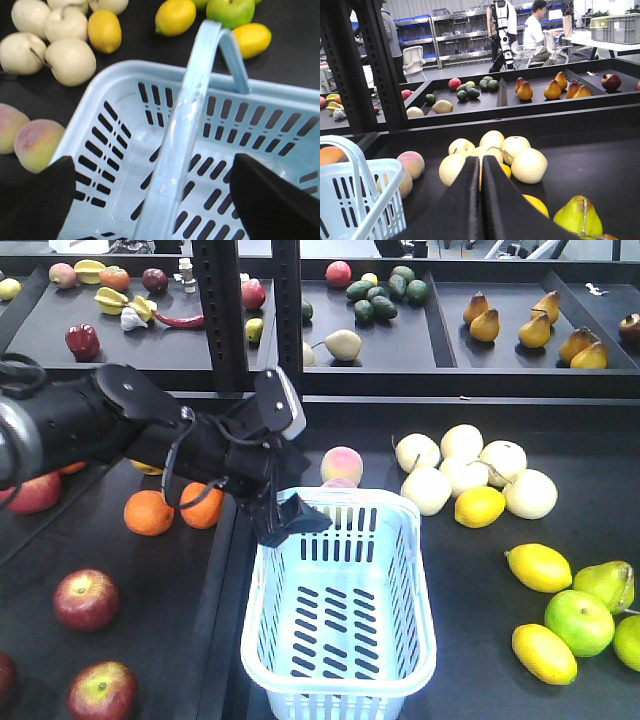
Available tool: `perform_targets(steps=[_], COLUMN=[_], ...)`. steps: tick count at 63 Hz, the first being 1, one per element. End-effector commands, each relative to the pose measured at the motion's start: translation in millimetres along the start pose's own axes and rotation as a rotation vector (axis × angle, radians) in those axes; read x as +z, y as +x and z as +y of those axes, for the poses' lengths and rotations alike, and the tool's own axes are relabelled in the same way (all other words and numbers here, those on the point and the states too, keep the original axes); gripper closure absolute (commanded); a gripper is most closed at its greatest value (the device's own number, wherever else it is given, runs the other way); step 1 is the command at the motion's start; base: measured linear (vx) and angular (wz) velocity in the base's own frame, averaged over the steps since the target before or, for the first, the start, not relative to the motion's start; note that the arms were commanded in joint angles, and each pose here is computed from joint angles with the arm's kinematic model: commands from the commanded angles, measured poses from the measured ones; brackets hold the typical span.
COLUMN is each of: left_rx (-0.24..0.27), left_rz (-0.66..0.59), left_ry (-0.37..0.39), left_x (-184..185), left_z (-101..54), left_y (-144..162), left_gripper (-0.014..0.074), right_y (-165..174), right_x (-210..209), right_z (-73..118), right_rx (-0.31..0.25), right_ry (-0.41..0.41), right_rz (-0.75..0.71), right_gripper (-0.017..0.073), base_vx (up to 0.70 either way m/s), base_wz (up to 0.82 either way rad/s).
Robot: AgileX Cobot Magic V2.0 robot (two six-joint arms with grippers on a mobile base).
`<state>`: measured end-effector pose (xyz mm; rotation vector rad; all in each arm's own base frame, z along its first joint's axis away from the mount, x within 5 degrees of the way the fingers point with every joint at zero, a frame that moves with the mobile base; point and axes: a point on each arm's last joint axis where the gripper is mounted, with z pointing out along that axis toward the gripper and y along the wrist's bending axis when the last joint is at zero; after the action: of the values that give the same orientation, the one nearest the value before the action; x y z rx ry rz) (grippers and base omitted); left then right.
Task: Pick three apples into basket with both arms
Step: 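Close the left gripper on the basket handle and lift it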
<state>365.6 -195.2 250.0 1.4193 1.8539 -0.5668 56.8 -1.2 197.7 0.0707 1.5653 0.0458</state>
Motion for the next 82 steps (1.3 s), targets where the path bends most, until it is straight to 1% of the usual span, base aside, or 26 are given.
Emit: perform_targets(steps=[1,9,16,21,23,29,32,33,36,37,47,54,59,60,65,70,74,76,80,82], left_rx=[0.002,-0.007,-0.007,-0.005,-0.012,-0.059,-0.061,-0.059,-0.06,-0.061,-0.077,-0.126,-0.149,-0.161,-0.169,-0.171,-0.183,-0.18,-0.191,-0.183], left_rz=[-0.062,-0.048,-0.049,-0.054,-0.06,-0.084,-0.094,-0.1,-0.116,-0.122,-0.213,-0.28,-0.304,-0.307,-0.322,-0.317,-0.291,-0.268,-0.223,-0.203], left_ry=[-0.043,-0.023,-0.024,-0.025,-0.025,-0.03,-0.034,-0.036,-0.038,-0.039,-0.011,0.022,0.056,0.063,0.1,0.144,0.185,0.194,0.211,0.204], left_x=[-10,-3,-4,-6,-8,-13,-17,-19,-23,-24,-47,-69,-86,-89,-106,-121,-132,-139,-150,-155], left_z=[2.2,2.7,2.4,1.7,1.1,0.3,-0.6,-1.3,-2.6,-3.0,-14.2,-26.8,-37.9,-40.0,-52.1,-65.2,-76.3,-82.2,-92.6,-97.4], left_y=[-18,-13,-13,-15,-17,-22,-24,-26,-30,-31,-51,-67,-76,-78,-86,-91,-92,-92,-90,-88], left_gripper=[0.0001,0.0018,0.0081,0.0169,0.021,0.0381,0.0461,0.0513,0.0589,0.0603,0.0601,0.0601,0.0601,0.0601,0.0601,0.0601,0.0601,0.0601,0.0601,0.0601], right_y=[-3,-3,-3,-3,-3,-3,-3,-3,-3,-3,-3,-3,-3,-3,-3,-3,-3,-3,-3,-3], right_x=[-1,-1,-1,-1,-1,-1,-1,-1,-1,-1,-1,-1,-1,-1,-1,-1,-1,-1,-1,-1], right_z=[0.8,0.8,0.8,0.8,0.8,0.8,0.8,0.8,0.8,0.8,0.8,0.8,0.8,0.8,0.8,0.8,0.8,0.8,0.8,0.8], right_rx=[-0.01,-0.01,-0.01,-0.01,-0.01,-0.01,-0.01,-0.01,-0.01,-0.01,-0.01,-0.01,-0.01,-0.01,-0.01,-0.01,-0.01,-0.01,-0.01,-0.01], right_ry=[-0.009,-0.009,-0.009,-0.009,-0.009,-0.009,-0.009,-0.009,-0.009,-0.009,-0.009,-0.009,-0.009,-0.009,-0.009,-0.009,-0.009,-0.009,-0.009,-0.009], right_rz=[-0.07,-0.07,-0.07,-0.07,-0.07,-0.07,-0.07,-0.07,-0.07,-0.07,-0.07,-0.07,-0.07,-0.07,-0.07,-0.07,-0.07,-0.07,-0.07,-0.07], right_gripper=[0.0564,0.0564,0.0564,0.0564,0.0564,0.0564,0.0564,0.0564,0.0564,0.0564,0.0564,0.0564,0.0564,0.0564,0.0564,0.0564,0.0564,0.0564,0.0564,0.0564], base_vx=[0.0,0.0,0.0,0.0,0.0,0.0,0.0,0.0,0.0,0.0,0.0,0.0,0.0,0.0,0.0,0.0,0.0,0.0,0.0,0.0], base_wz=[0.0,0.0,0.0,0.0,0.0,0.0,0.0,0.0,0.0,0.0,0.0,0.0,0.0,0.0,0.0,0.0,0.0,0.0,0.0,0.0])
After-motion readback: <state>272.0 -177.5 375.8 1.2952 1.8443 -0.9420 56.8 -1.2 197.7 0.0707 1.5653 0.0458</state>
